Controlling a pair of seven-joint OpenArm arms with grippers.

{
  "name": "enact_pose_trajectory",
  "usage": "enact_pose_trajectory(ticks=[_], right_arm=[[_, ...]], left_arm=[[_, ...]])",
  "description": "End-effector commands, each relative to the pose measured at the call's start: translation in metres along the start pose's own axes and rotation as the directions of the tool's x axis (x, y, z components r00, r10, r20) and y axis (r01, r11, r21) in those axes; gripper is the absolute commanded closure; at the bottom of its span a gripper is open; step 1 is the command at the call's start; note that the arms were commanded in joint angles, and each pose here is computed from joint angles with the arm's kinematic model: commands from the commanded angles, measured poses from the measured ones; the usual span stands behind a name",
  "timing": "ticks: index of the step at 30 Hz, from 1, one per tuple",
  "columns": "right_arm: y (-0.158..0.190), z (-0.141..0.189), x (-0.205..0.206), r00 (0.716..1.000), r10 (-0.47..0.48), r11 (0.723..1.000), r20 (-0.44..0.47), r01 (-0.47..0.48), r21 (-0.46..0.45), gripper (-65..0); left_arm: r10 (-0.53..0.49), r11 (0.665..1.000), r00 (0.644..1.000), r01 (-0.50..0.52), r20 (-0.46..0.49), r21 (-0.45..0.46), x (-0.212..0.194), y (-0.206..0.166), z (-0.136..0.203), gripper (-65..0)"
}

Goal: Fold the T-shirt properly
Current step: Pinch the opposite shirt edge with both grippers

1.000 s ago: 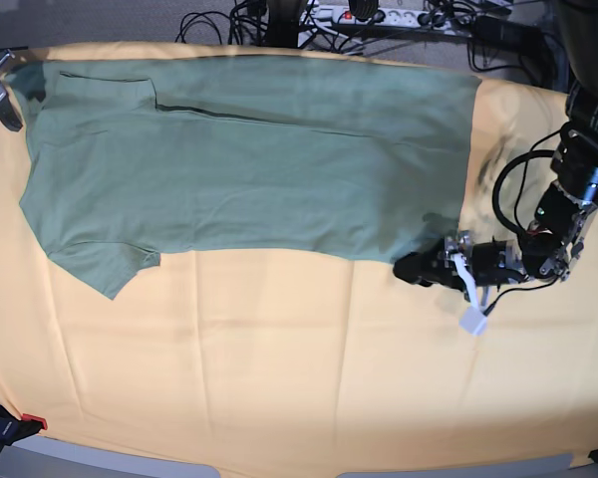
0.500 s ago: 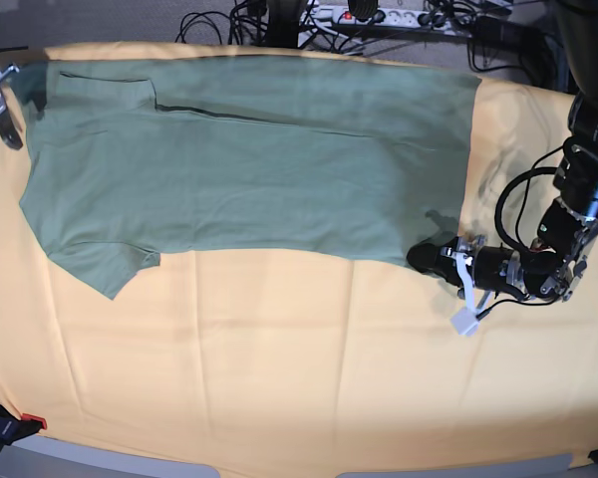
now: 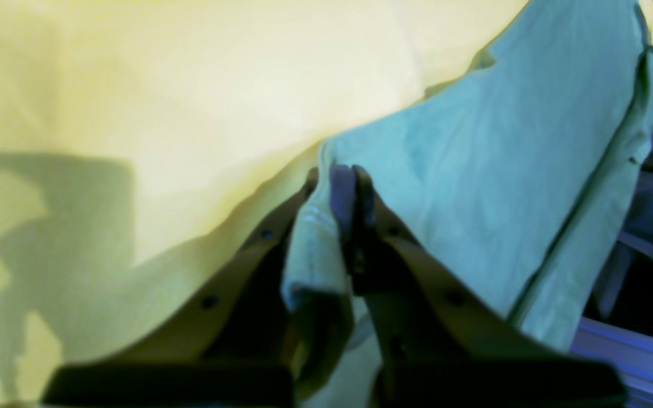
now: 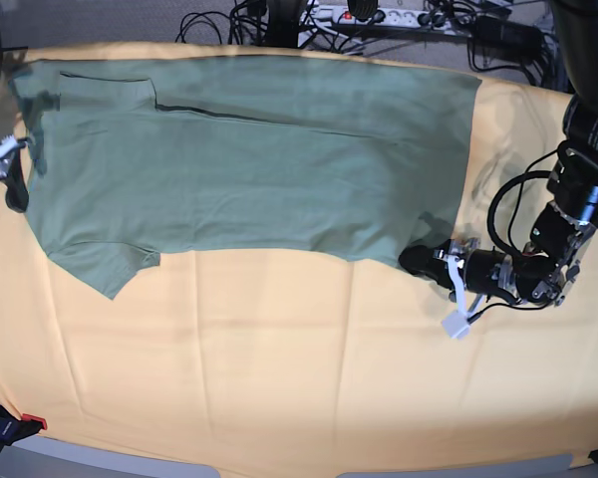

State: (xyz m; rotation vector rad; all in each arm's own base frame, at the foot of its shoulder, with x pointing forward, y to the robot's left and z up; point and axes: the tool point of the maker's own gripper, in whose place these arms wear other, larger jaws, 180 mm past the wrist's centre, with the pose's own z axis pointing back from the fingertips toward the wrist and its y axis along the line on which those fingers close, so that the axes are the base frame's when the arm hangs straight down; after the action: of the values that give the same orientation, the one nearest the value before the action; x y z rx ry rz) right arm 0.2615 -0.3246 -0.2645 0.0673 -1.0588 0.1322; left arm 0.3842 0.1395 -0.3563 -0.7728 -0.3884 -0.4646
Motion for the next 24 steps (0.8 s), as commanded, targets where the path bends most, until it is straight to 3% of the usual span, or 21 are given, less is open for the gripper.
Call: enact_pose_trajectory(ticks=[1,7,13,20,24], right_arm=[[-0.004,-0.009,0.013,0.999,-0.008,1.000,0.040,0.008,0.014,-33.5],[-0.007,-0.074,0.012,0.991,-0.134,0.984,0.005,0.132,0.121,-33.5],[-0.033,-0.118,0.027,0.956,-0.293,0.948,-0.017,0.293,0.122,-33.4],[-0.048,-0.137,-0.005,0.894,-0.423,0.898,-0.145,0.436,0.065,-33.5],[-0.030,-0.132,-0.011,0.880,-0.431,0.872,-0.200,0.463,0.158,-33.4]], left_arm=[[-0.031,1.000,0.998,0.031,0.060,-0.004,0.025,-0.004,0.012,0.0],[-0.031,1.000,0.998,0.031,0.059,-0.004,0.025,-0.004,0.012,0.0],[-0.030,1.000,0.998,0.031,0.060,-0.003,0.025,-0.004,0.012,0.0],[-0.030,1.000,0.998,0.031,0.059,-0.003,0.025,-0.004,0.013,0.0],[-0.031,1.000,0.998,0.031,0.059,-0.004,0.025,-0.004,0.012,0.0]])
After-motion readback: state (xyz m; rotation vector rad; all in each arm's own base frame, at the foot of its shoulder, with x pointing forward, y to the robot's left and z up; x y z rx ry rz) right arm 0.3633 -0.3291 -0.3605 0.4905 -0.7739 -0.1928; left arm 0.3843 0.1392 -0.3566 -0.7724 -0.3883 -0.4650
